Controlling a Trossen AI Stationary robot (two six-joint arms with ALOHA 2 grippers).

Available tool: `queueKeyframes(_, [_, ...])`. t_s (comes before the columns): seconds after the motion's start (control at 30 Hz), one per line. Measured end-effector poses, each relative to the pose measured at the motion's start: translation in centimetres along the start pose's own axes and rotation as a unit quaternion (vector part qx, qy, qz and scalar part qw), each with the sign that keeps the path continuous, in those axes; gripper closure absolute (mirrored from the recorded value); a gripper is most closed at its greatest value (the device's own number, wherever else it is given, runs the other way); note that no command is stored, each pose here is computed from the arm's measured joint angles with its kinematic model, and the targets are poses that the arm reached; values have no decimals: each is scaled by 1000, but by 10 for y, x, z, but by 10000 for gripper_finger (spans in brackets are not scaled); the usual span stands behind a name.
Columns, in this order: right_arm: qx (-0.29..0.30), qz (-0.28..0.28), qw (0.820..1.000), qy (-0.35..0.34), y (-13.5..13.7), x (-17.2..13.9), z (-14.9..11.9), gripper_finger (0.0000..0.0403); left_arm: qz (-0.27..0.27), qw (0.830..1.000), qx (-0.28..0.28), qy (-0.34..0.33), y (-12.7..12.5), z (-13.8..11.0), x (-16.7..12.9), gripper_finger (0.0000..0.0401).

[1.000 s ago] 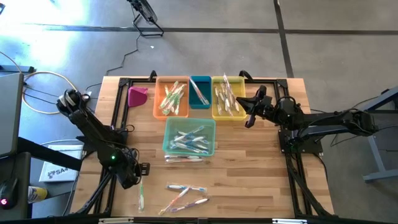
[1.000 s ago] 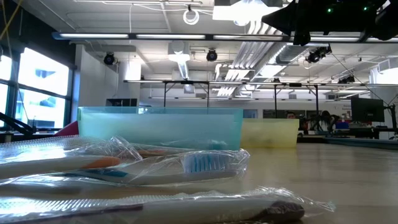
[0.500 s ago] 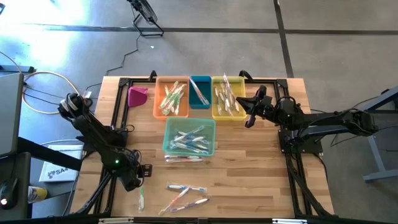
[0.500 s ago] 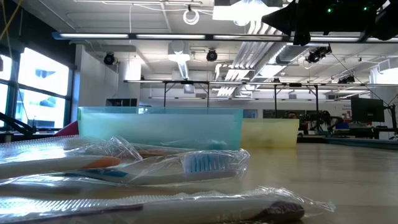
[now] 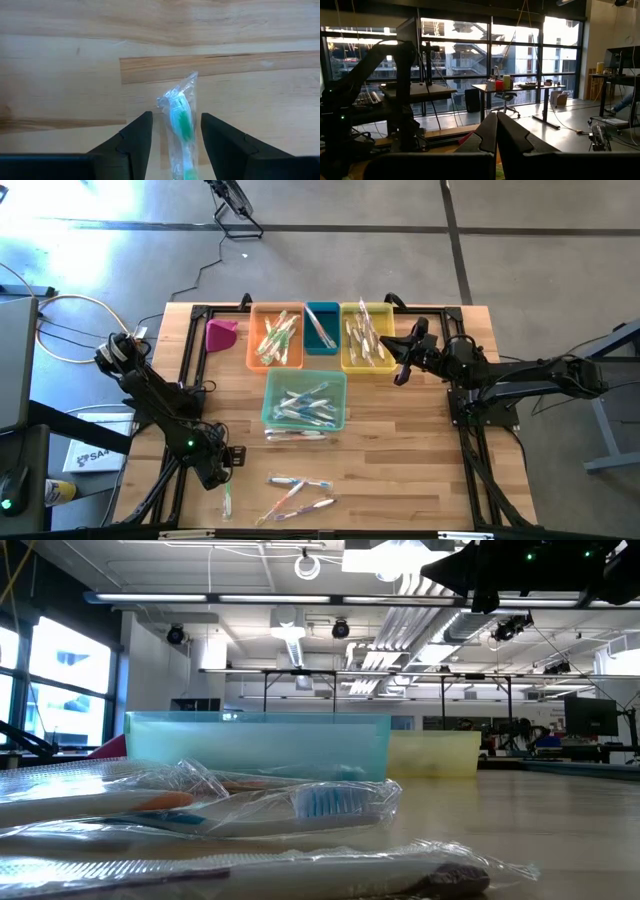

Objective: Pick & Place Toothbrushes
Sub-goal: Put the green toothbrush into the orange bin

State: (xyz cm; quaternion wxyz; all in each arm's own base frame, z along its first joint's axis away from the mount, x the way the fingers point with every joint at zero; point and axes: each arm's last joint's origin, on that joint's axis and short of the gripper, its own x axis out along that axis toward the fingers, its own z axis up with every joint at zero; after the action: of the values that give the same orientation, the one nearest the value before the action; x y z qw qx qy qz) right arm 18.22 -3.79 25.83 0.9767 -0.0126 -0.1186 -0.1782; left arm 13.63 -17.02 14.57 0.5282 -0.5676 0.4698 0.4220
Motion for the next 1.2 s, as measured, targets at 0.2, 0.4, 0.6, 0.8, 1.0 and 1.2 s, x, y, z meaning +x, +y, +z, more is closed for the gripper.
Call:
queueKeyframes(0.2, [0, 0, 1000, 0, 0, 0, 0, 401, 0, 1000, 0, 0, 0, 0, 0, 233])
queueKeyframes(0.4, [0, 0, 1000, 0, 0, 0, 0, 401, 1, 1000, 0, 0, 0, 0, 1, 249])
queueKeyframes(0.6, [0, 0, 1000, 0, 0, 0, 0, 401, 9, 1000, 12, 0, 1, 1, 1, 312])
queueKeyframes(0.8, [0, 0, 1000, 0, 0, 0, 0, 401, 9, 1000, 12, -2, 2, 1, 1, 353])
queueKeyframes(1.0, [0, 0, 1000, 0, 0, 0, 0, 401, 6, 1000, 12, -2, 1, 1, 0, 350])
queueKeyframes(1.2, [0, 0, 1000, 0, 0, 0, 0, 401, -26, 999, 25, 8, 0, 2, -7, 360])
